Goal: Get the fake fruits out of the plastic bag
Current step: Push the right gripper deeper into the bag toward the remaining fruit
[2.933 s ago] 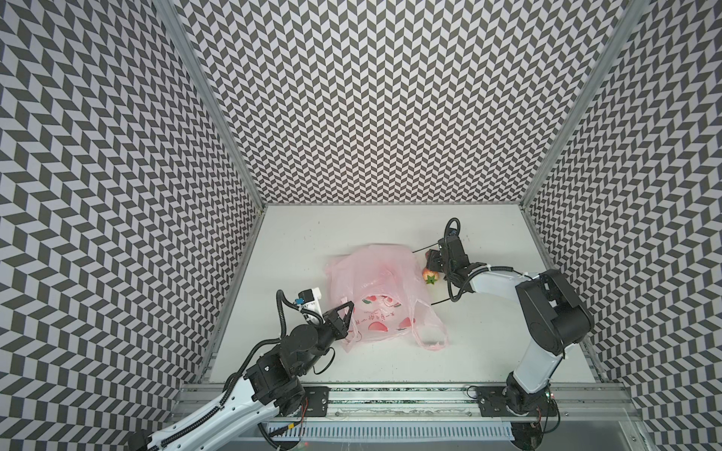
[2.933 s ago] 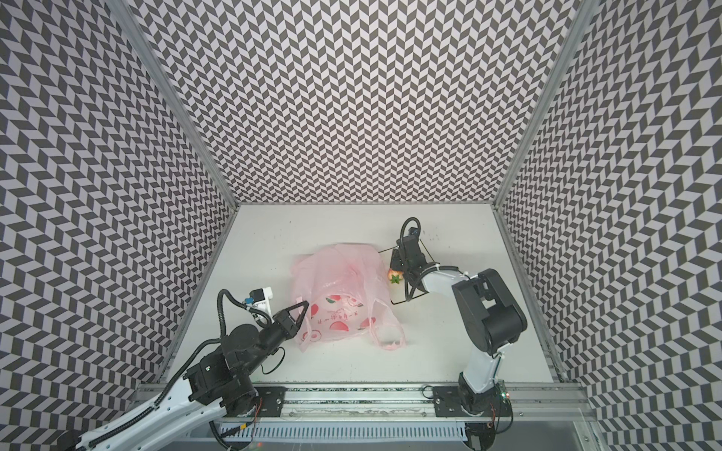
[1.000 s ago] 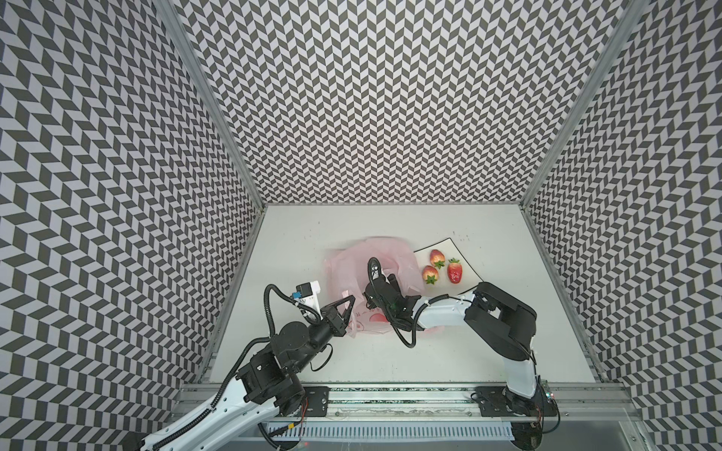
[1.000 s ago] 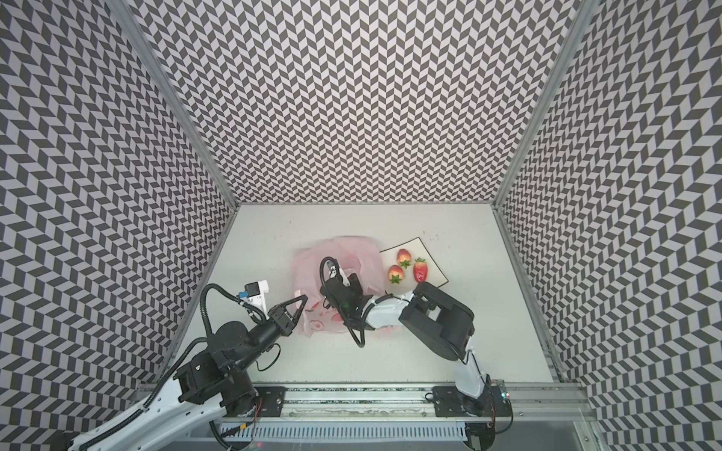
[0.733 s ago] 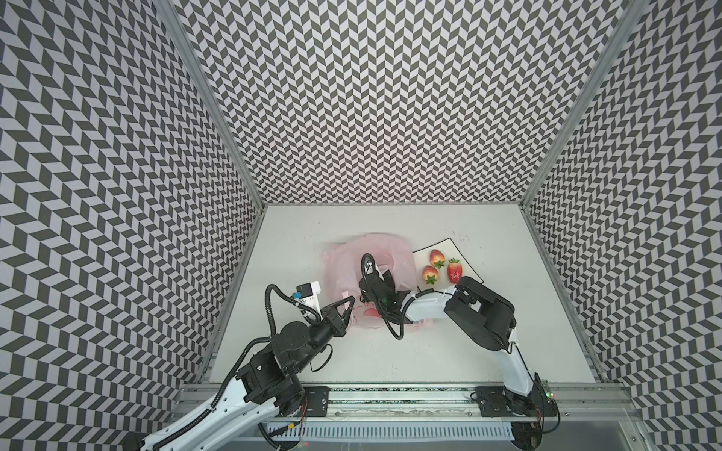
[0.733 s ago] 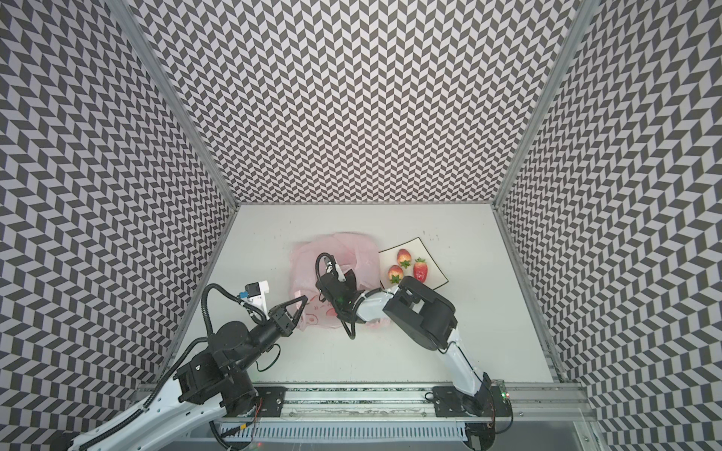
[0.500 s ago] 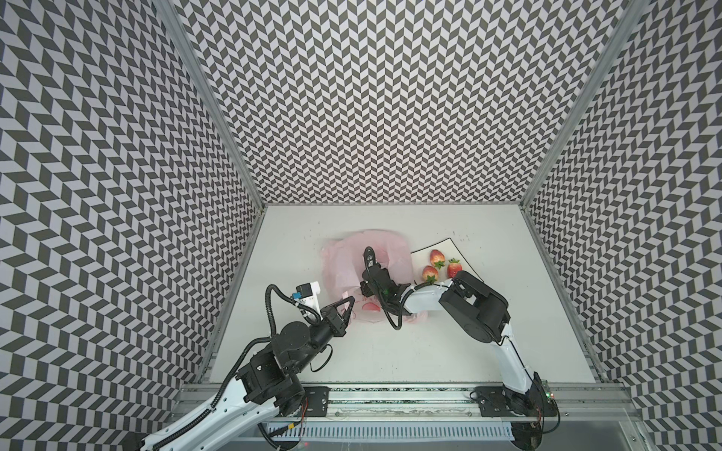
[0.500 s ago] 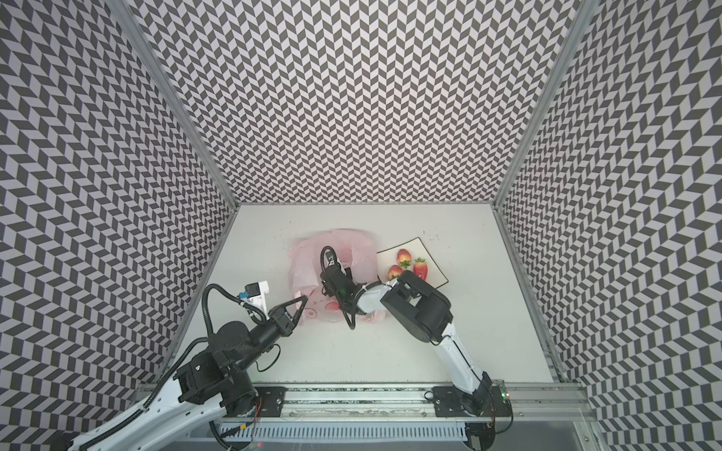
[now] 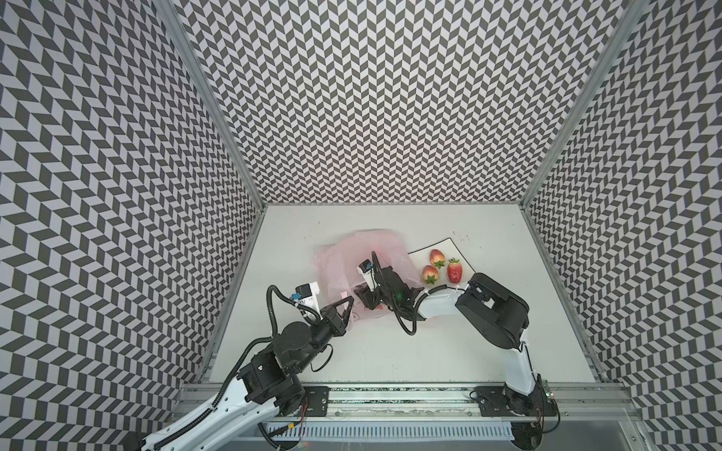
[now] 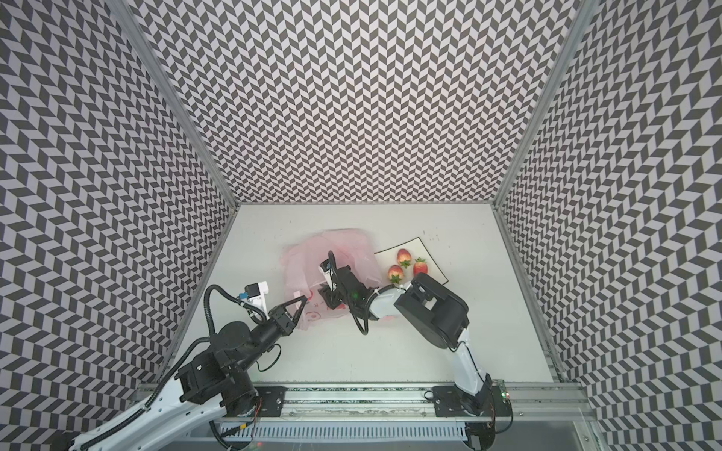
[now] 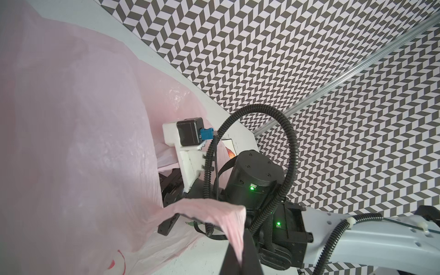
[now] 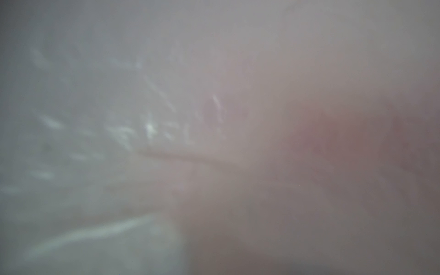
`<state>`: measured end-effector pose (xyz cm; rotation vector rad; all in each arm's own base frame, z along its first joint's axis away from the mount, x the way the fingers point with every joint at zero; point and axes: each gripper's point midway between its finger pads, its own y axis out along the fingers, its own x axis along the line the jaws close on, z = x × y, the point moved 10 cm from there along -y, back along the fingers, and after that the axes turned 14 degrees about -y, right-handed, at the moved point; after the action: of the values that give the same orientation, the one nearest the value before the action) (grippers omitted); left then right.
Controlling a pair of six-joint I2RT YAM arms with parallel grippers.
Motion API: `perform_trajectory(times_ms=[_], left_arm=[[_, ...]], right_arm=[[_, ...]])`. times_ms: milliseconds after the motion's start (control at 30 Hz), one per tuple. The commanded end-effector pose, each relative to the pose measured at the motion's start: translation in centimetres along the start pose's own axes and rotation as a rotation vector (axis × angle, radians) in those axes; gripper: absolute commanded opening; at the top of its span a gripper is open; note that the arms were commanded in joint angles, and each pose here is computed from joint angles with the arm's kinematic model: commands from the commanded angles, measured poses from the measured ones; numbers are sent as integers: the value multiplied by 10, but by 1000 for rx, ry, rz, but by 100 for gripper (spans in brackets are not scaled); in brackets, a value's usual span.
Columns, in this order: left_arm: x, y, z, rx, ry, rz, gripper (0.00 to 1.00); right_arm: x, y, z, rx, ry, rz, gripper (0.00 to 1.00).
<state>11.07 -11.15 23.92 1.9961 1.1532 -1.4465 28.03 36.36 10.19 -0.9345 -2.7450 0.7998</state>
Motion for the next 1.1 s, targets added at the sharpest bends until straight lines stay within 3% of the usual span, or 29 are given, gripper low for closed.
perform_trajectory(times_ms=[0, 200, 700, 967, 1067], left_arm=[[1, -1, -2, -27, -12, 6, 0], [2, -2, -2, -21, -20, 10, 0], [5, 2, 4, 18, -43, 18, 0], [5, 2, 4, 28, -47, 18, 0], [5, 2, 4, 30, -46, 15, 0]], right_arm=[[-5, 0, -21, -48, 87, 76, 63], [-17, 7, -15, -23, 301, 263, 68], [-29, 30, -12, -130, 620, 383, 72], [-36, 54, -20, -112, 668, 432, 71], [-37, 59, -22, -113, 651, 445, 67]])
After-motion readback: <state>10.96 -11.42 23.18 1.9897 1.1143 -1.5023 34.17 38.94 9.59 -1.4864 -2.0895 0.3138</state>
